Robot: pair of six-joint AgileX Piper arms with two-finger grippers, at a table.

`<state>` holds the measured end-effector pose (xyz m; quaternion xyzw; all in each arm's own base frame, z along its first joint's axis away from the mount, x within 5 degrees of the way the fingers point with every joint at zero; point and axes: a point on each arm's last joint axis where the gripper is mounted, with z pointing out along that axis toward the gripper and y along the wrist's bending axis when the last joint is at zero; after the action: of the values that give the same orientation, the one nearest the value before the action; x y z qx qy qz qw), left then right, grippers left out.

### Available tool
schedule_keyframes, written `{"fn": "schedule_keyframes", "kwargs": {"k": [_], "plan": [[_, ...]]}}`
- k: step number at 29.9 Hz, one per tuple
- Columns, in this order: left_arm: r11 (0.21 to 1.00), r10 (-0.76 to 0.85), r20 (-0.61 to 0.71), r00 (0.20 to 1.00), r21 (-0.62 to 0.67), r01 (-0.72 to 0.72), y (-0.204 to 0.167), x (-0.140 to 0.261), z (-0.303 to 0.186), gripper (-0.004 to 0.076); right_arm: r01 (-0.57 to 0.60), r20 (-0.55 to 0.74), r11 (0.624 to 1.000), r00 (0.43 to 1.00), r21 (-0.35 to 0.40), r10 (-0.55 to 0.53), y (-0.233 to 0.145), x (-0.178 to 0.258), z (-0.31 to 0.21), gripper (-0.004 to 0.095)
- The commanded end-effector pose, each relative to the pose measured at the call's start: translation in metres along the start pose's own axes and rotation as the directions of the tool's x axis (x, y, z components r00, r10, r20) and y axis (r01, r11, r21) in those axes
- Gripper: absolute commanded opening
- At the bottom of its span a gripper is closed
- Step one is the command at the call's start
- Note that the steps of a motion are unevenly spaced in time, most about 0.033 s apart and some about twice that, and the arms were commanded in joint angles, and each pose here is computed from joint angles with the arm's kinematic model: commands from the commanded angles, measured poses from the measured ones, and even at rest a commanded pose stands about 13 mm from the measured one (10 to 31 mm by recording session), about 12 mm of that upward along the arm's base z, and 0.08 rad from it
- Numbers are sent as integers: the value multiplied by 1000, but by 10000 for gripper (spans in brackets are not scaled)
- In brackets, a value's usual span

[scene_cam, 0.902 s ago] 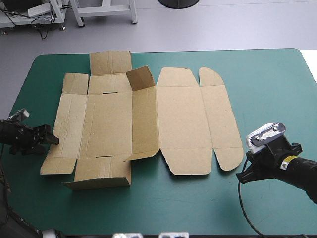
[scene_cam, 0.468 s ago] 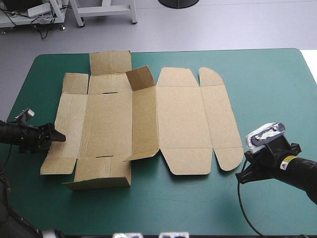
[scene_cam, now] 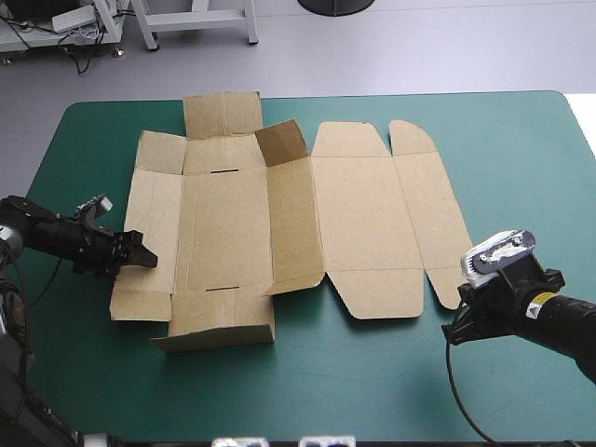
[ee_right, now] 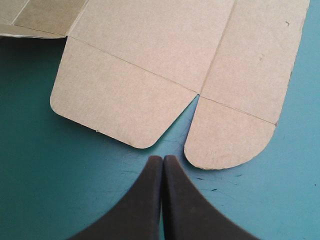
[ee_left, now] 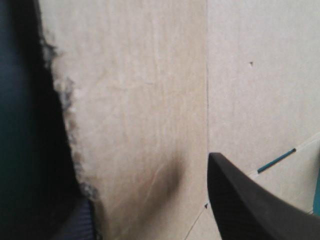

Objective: Fold the box

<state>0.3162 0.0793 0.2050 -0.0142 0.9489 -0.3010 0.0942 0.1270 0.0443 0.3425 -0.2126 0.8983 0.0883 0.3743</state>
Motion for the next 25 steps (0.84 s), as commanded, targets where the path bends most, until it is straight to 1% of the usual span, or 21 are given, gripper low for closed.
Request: {"fn": "schedule_keyframes", "kwargs": {"k": [1, 6, 19, 21, 22, 24, 25], "plan": [[992, 7, 16, 1000, 123, -9, -26, -1, -12, 395, 6, 93, 1000, 996, 12, -7, 0, -12, -8, -18], [990, 17, 15, 1000, 136, -19, -31, -2, -9, 363, 4, 94, 1000, 996, 11, -5, 0, -12, -8, -18], [983, 68, 2, 998, 171, -67, -48, -5, 2, 362, -1, 94, 1000, 996, 2, 1, 1, -12, -8, -18], [983, 67, 6, 998, 168, -67, -47, -5, 2, 316, -1, 94, 1000, 996, 2, 1, 1, -12, -8, -18], [985, 66, 15, 998, 157, -68, -46, -6, 2, 268, -1, 94, 1000, 996, 2, 1, 1, -12, -8, -18], [988, 64, 41, 997, 135, -69, -45, -9, 2, 146, -1, 94, 1000, 996, 2, 1, 1, -12, -8, -18], [990, 67, 60, 996, 118, -74, -43, -11, 2, 65, -1, 94, 1000, 996, 2, 1, 1, -12, -8, -18]]}}
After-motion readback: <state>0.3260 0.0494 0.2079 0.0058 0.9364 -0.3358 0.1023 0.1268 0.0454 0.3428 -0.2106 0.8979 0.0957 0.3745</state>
